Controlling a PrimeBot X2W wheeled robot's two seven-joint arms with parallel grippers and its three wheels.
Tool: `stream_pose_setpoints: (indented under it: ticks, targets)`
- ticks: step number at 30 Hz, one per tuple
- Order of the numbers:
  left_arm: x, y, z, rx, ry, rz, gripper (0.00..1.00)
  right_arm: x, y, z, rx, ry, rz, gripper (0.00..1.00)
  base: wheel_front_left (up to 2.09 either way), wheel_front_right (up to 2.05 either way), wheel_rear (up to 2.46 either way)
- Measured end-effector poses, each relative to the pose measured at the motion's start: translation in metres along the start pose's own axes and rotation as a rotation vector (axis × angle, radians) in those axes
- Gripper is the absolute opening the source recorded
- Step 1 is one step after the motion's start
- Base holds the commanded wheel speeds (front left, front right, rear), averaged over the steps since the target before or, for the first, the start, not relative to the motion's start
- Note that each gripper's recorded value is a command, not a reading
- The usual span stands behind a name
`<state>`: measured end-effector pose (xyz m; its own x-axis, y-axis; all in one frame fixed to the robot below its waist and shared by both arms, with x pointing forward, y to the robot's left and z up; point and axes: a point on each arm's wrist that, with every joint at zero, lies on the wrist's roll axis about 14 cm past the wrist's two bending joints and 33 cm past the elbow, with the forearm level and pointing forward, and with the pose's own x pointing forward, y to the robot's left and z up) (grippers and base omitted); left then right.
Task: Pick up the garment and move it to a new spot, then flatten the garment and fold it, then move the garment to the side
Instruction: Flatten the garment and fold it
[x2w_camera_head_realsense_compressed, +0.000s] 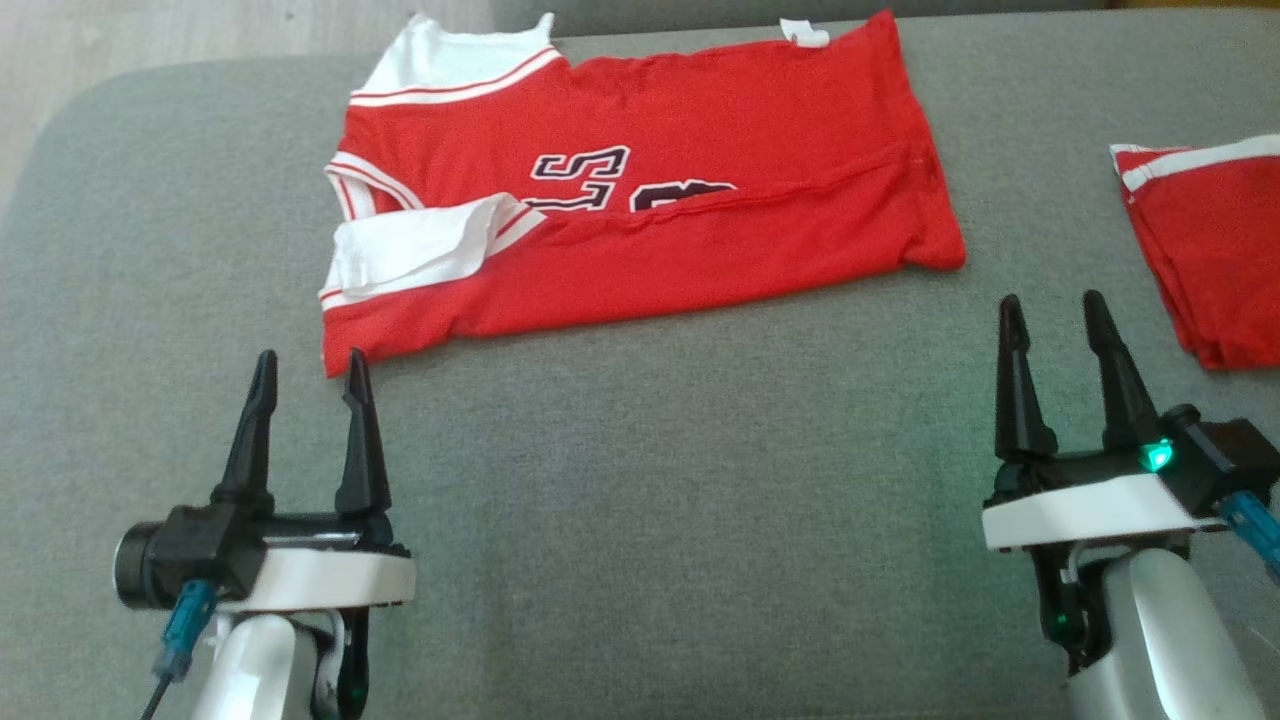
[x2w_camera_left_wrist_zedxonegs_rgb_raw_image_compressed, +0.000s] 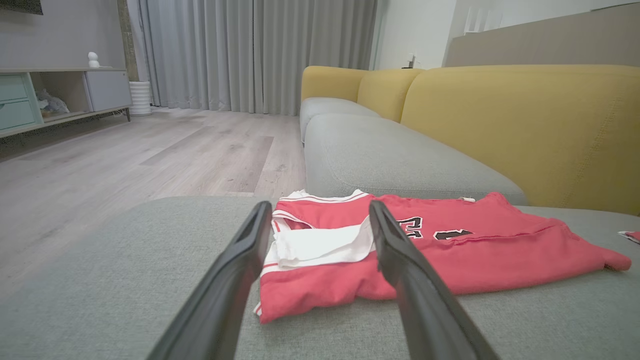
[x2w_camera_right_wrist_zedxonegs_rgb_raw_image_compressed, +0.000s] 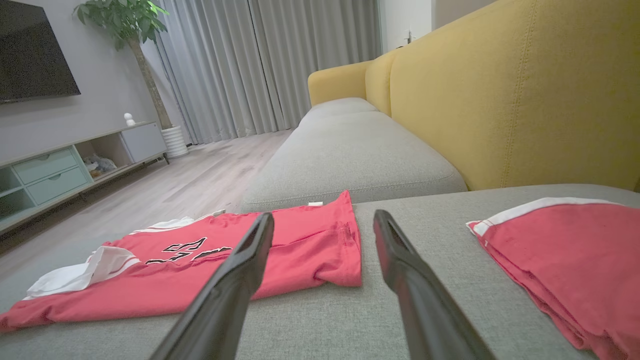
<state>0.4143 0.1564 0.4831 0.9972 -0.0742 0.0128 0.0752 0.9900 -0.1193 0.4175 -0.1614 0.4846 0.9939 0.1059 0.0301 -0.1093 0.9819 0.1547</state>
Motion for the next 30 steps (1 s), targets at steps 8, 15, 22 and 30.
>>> stream_pose_setpoints:
  ticks: [8,15,22,30]
  targets:
    - [0.011,-0.001,-0.032,0.019,0.089,-0.02,1.0,0.003,0.0,-0.001,0.023,-0.004,-0.002,1.0,0.0,0.0,0.0]
    - [0.035,0.015,-0.085,0.075,0.288,0.013,1.0,0.017,0.002,-0.011,0.045,0.014,0.006,1.0,0.0,0.0,0.0]
    - [0.057,0.037,-0.114,0.095,0.395,0.068,1.0,0.02,-0.005,-0.031,0.049,0.061,-0.01,1.0,0.0,0.0,0.0]
    - [0.07,0.044,-0.135,0.103,0.513,0.079,0.48,0.025,-0.008,-0.031,0.052,0.057,-0.015,1.0,0.0,0.0,0.0]
